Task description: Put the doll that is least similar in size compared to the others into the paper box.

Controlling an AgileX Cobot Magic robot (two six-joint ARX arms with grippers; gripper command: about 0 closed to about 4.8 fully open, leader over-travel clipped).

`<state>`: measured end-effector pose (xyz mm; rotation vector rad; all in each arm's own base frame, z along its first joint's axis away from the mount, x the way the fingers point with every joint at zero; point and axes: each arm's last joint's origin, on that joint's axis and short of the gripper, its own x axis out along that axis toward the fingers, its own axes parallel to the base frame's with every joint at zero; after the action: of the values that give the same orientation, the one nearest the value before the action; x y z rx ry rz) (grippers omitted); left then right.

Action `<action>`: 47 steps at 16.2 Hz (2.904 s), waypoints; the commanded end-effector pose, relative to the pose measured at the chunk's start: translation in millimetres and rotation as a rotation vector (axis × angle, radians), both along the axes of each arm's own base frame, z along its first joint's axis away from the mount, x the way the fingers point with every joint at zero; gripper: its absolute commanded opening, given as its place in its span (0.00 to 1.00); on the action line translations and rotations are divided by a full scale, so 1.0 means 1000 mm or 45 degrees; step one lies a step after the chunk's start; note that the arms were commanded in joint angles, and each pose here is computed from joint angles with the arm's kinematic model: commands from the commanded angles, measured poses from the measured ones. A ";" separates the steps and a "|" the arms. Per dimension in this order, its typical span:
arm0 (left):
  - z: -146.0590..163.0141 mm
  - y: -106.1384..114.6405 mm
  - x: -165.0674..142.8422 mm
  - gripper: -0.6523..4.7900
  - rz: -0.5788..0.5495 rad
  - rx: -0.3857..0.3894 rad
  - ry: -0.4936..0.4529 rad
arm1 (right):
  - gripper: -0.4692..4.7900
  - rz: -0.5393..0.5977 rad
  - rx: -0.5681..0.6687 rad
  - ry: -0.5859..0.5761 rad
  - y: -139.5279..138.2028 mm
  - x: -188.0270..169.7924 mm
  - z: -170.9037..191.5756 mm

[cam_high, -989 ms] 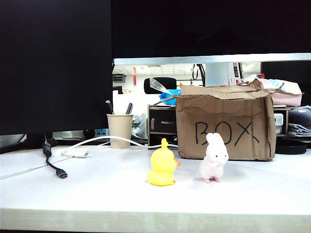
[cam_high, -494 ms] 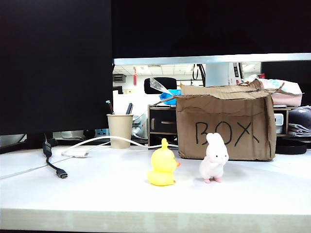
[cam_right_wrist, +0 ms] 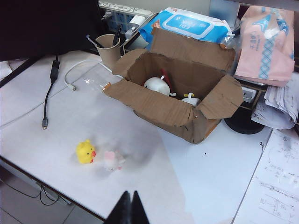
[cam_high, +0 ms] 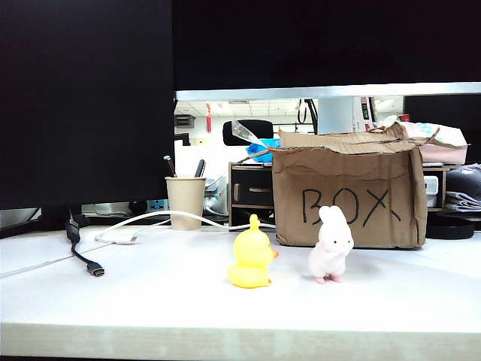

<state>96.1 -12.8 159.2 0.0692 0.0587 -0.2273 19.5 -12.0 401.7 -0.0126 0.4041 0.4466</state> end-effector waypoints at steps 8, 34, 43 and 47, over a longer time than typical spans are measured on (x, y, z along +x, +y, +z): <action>0.001 0.000 0.000 0.11 -0.004 -0.001 -0.008 | 0.08 -0.975 -0.045 -0.218 -0.034 -0.040 -0.018; 0.001 0.000 0.000 0.11 -0.004 -0.001 -0.008 | 0.08 -0.842 0.078 -0.468 -0.004 0.075 -0.233; 0.001 0.000 0.000 0.11 -0.004 -0.001 -0.008 | 0.08 -0.627 0.092 -0.473 0.004 0.078 -0.238; 0.001 0.000 0.000 0.11 -0.004 -0.001 -0.008 | 0.08 -0.586 0.099 -0.473 0.010 0.078 -0.238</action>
<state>96.1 -12.9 159.2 0.0692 0.0587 -0.2276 97.1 -2.3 163.1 0.0725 0.0340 0.0076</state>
